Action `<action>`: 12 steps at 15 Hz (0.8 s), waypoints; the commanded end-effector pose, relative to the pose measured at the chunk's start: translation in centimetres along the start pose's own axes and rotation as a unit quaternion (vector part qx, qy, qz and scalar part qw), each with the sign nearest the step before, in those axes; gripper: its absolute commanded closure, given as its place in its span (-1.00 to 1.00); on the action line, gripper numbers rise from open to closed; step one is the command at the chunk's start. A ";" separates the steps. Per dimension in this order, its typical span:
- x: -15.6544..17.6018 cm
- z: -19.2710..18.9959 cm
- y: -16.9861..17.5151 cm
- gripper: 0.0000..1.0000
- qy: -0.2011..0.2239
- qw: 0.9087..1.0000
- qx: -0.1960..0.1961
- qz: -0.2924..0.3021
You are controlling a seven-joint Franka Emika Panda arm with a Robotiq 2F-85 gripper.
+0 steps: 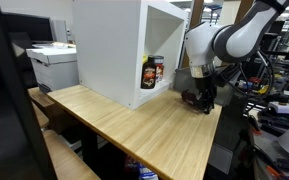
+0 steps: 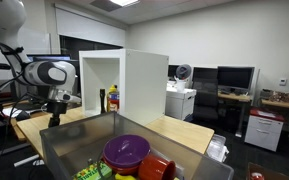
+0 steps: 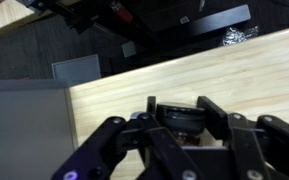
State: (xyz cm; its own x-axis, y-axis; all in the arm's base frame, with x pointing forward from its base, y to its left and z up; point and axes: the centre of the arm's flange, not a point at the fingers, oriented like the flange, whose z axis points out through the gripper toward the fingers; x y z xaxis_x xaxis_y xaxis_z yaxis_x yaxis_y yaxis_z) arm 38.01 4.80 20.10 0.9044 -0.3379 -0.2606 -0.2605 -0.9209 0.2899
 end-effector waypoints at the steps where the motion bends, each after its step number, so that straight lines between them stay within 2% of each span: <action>1: -1.3 -0.9 0.6 0.59 0.021 1.000 -0.003 0.009; 12: -3.2 -5.4 0.6 0.59 0.090 0.996 -0.001 0.006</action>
State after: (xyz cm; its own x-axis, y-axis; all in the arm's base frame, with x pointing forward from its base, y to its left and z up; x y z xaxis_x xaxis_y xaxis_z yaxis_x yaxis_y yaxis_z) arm 38.20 5.96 24.25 0.9397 -0.3088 -0.1469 -0.2589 -0.9231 0.2844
